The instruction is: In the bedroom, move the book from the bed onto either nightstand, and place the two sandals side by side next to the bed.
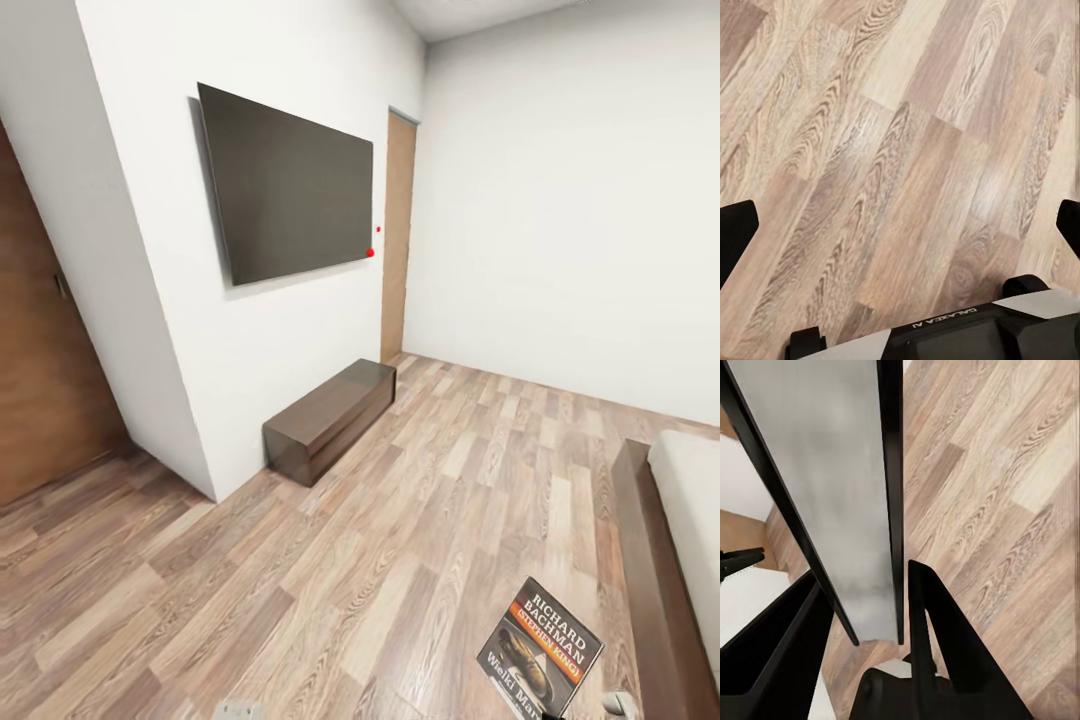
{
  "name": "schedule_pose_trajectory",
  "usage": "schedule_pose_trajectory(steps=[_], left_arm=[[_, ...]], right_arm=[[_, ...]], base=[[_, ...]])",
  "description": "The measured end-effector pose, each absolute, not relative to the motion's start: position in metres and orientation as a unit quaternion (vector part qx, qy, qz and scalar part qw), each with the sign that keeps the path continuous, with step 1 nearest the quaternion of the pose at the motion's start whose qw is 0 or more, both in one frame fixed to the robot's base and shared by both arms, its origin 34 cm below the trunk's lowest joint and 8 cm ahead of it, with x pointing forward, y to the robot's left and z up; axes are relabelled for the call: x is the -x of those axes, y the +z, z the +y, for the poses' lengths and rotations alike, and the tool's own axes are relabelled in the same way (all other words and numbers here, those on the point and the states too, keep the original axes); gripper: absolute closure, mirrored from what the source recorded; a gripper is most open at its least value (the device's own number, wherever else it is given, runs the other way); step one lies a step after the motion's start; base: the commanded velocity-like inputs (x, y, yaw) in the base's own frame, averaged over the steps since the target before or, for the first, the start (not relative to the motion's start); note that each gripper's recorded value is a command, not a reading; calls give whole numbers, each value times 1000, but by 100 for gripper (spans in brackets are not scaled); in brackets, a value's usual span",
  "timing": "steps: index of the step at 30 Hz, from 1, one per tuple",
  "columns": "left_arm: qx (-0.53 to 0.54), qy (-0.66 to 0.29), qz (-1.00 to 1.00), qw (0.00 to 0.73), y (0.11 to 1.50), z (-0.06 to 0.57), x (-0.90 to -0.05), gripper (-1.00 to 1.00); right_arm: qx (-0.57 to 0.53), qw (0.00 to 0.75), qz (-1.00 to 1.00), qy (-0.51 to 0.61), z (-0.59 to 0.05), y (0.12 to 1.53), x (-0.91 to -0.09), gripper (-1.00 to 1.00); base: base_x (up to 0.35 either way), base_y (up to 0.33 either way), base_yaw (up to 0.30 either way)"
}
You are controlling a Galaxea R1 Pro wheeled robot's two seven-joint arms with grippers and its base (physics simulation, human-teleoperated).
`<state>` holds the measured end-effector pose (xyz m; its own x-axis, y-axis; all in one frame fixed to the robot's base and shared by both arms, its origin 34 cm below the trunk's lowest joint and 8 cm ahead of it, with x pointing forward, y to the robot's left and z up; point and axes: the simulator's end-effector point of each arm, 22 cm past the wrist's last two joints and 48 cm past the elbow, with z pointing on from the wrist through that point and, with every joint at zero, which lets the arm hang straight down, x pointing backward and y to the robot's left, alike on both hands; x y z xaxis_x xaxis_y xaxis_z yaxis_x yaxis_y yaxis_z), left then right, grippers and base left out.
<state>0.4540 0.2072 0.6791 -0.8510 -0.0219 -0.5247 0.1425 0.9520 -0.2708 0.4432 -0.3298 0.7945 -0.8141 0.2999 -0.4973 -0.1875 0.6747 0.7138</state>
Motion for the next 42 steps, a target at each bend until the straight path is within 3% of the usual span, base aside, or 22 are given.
schedule_pose_trajectory(steps=[42], left_arm=[[-32, -152, 950, 271, 679, 207, -454, -100]], right_arm=[[-32, 304, 863, 402, -330, 795, -443, 100]], base=[[0, 0, -300]])
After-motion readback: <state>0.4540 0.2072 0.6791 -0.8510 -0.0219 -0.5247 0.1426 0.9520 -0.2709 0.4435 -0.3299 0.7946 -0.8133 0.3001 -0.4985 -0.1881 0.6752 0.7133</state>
